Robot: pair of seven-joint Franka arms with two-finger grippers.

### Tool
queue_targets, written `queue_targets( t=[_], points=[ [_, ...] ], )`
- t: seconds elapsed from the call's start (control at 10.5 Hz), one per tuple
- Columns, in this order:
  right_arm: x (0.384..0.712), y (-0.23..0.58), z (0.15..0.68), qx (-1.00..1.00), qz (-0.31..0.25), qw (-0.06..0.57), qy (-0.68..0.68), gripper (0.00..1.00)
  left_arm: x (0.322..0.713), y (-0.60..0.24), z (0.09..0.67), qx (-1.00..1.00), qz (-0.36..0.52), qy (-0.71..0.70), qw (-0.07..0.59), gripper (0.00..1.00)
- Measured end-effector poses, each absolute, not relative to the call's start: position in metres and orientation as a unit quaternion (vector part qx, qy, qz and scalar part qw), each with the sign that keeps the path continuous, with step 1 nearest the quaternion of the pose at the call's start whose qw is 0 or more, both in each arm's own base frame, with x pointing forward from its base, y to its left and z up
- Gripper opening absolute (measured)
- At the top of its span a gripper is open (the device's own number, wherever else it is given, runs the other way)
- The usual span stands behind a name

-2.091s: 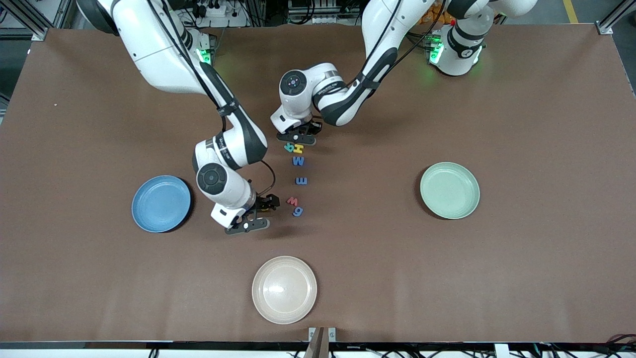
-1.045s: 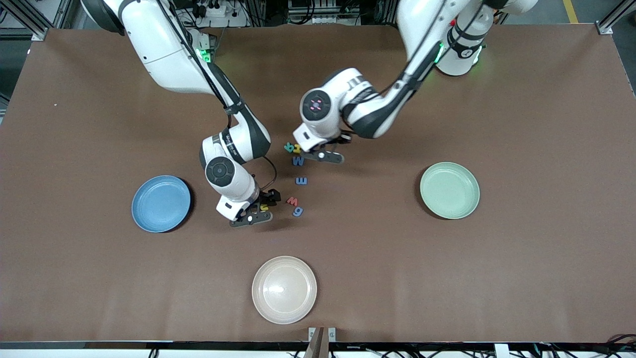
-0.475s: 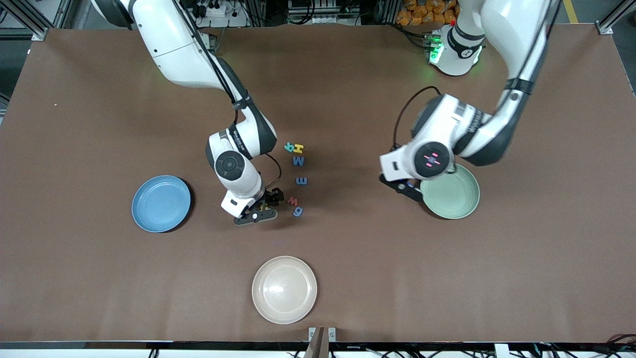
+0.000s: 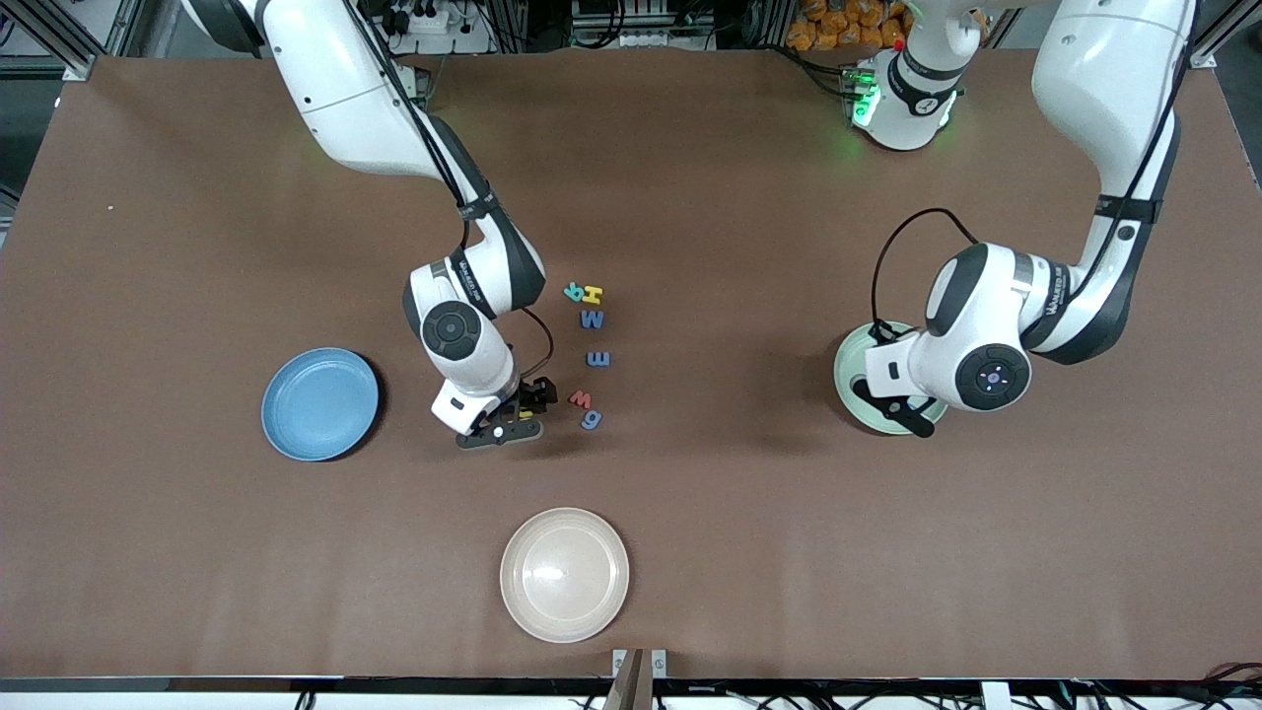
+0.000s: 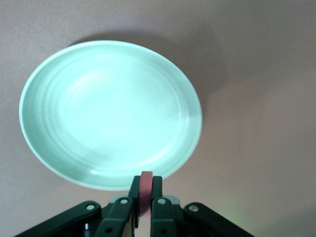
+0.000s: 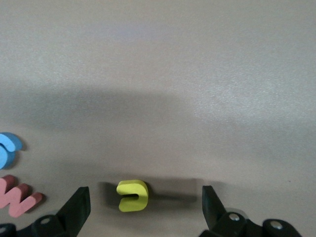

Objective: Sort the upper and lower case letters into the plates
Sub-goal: 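Release the pink e on the green plate while the right gripper grasps the u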

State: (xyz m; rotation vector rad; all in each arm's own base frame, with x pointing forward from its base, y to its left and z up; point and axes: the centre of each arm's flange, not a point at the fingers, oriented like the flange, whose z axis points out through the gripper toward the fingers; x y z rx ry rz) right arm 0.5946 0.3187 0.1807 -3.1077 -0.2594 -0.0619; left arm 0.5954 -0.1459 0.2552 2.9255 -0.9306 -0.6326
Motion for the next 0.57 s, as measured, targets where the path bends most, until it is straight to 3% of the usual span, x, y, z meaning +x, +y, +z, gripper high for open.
queue_targets(
  t=[0.29,0.57],
  points=[
    [0.595,0.318,0.179,-0.997,-0.02,0.011,-0.08,1.0,0.598,-0.14,0.214,0.937,-0.178,-0.301,0.008,0.11],
    [0.594,0.318,0.177,-0.997,-0.021,0.011,-0.078,1.0,0.599,-0.138,0.214,0.938,-0.174,-0.3,0.008,0.45]
  ],
)
